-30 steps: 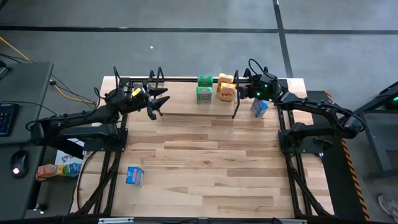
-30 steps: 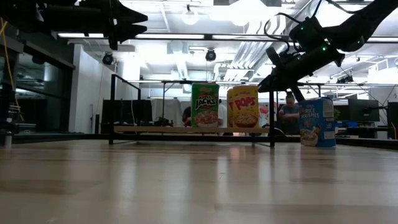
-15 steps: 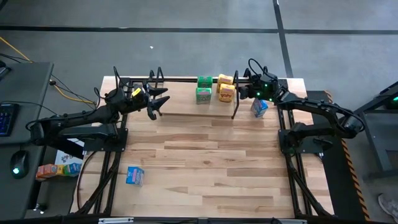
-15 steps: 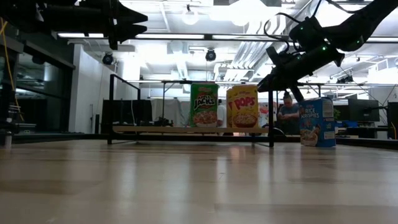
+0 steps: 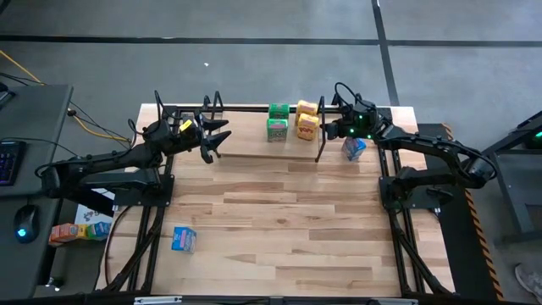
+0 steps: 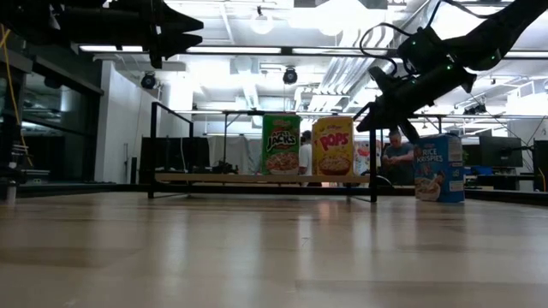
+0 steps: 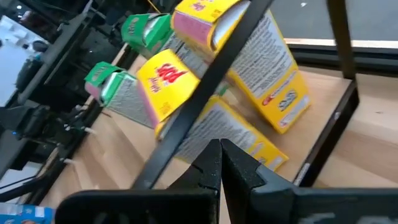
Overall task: Stack cereal on shelf
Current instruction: Adjust the yellow cereal box on the shelf
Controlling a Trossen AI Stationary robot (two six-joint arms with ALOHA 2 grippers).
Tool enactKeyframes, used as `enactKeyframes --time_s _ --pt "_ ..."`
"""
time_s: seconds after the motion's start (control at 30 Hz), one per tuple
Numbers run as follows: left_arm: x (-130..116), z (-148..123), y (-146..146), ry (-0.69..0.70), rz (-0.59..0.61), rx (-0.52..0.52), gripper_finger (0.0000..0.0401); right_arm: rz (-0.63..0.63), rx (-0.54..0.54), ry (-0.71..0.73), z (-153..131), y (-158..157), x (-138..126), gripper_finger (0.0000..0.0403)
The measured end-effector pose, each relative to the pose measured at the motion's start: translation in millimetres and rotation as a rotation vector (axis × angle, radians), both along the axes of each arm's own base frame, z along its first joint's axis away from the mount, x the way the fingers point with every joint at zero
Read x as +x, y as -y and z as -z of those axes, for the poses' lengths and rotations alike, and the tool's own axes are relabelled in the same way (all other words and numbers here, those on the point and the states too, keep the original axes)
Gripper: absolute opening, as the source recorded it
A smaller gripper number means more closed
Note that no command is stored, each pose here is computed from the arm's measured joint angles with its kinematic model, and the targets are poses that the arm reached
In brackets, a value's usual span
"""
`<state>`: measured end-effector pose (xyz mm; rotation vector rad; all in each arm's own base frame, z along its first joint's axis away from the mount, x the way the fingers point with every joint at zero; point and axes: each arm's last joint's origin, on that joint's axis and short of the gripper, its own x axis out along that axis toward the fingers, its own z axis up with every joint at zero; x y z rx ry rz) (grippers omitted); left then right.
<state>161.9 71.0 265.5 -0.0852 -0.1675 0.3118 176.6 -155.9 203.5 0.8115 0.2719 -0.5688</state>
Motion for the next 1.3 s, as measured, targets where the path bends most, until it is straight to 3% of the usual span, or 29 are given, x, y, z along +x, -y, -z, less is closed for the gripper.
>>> enactKeyframes --time_s 0.27,0.67,0.87,1.0,1.17,1.3 --pt "0 0 0 0.000 0.000 0.000 0.0186 -0.001 -0.021 0.019 -2 1 1 0.0000" --pt "0 0 -1 0.002 -0.028 -0.004 0.0186 0.110 -0.073 -0.009 -4 4 -2 0.0000" --pt "0 0 -1 0.002 -0.028 -0.004 0.0186 0.140 -0.154 0.036 -26 1 -15 0.0000" --pt "0 0 -1 0.002 -0.028 -0.004 0.0186 0.160 -0.231 -0.057 -60 -2 -22 0.0000" --pt "0 0 -1 0.002 -0.027 -0.004 0.0186 0.028 -0.322 -0.174 -107 -12 -6 0.0000" --pt "0 0 -1 0.005 -0.032 -0.003 0.0186 -0.150 -0.273 -0.364 -121 -21 18 0.0000"
